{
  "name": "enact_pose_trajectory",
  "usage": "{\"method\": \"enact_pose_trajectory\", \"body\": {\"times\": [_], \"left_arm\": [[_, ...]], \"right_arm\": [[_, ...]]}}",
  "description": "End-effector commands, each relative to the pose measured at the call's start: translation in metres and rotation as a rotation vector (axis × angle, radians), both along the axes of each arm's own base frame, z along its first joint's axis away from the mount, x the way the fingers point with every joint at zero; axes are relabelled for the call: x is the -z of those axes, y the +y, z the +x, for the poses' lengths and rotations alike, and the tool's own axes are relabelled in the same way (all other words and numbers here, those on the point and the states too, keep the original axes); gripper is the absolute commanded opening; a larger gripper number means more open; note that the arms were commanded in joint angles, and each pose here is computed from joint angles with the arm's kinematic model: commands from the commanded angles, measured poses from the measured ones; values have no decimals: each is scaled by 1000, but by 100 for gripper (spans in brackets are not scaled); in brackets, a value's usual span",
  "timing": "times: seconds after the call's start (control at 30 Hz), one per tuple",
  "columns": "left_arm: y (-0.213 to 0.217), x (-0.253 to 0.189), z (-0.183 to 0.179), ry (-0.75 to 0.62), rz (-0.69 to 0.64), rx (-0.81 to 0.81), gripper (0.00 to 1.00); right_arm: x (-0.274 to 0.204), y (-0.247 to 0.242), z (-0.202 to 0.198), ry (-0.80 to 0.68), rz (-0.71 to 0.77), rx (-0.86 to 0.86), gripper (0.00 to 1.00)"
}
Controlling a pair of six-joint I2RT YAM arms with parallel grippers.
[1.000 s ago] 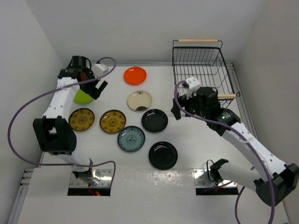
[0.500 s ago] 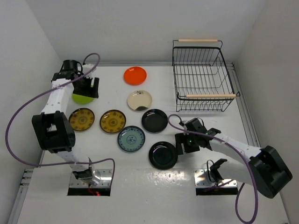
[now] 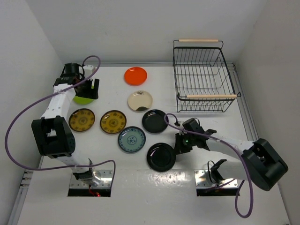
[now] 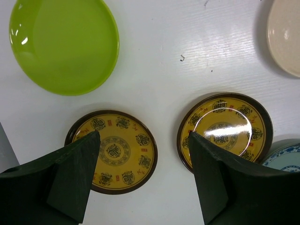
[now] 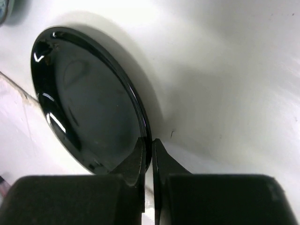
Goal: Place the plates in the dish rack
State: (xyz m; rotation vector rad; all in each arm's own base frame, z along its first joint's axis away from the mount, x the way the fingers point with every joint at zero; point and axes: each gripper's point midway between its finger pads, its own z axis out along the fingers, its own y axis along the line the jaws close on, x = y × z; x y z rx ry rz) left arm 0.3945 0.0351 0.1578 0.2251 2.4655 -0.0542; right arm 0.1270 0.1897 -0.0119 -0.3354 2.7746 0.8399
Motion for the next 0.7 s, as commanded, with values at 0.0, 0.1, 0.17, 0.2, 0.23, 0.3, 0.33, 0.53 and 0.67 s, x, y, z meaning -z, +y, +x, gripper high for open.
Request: {"method": "enact_pose_trajectory", "body": {"times": [0.0, 0.1, 0.17, 0.2, 0.23, 0.3, 0.33, 0.53, 0.67], "left_arm": [[-4, -30, 6, -104, 17, -5, 81], [-4, -30, 6, -104, 17, -5, 81], [-2, -34, 8, -114, 26, -11, 81], [-2, -34, 8, -114, 26, -11, 81], [2, -38, 10, -123, 27, -20, 81], [2, -42, 9, -132, 28, -21, 81], [2, -42, 9, -132, 28, -21, 81], [14, -49, 9, -152, 39, -43, 81], [20, -49, 8, -150, 48, -59, 81]], "right_arm": [[-13, -13, -3, -46, -116, -91, 0], [-118, 21, 49, -320, -46, -148, 0], [-153, 19, 65, -413, -71, -137, 0], [-194, 27, 85, -527, -47, -143, 0], [-234, 24, 108, -644, -73, -83, 0], [-273, 12, 141, -743, -147, 3, 0], [-304, 8, 156, -829, -162, 20, 0], [-390, -110, 268, -1074, -678, 415, 0], [-374, -205, 324, -946, -1083, 513, 0]]}}
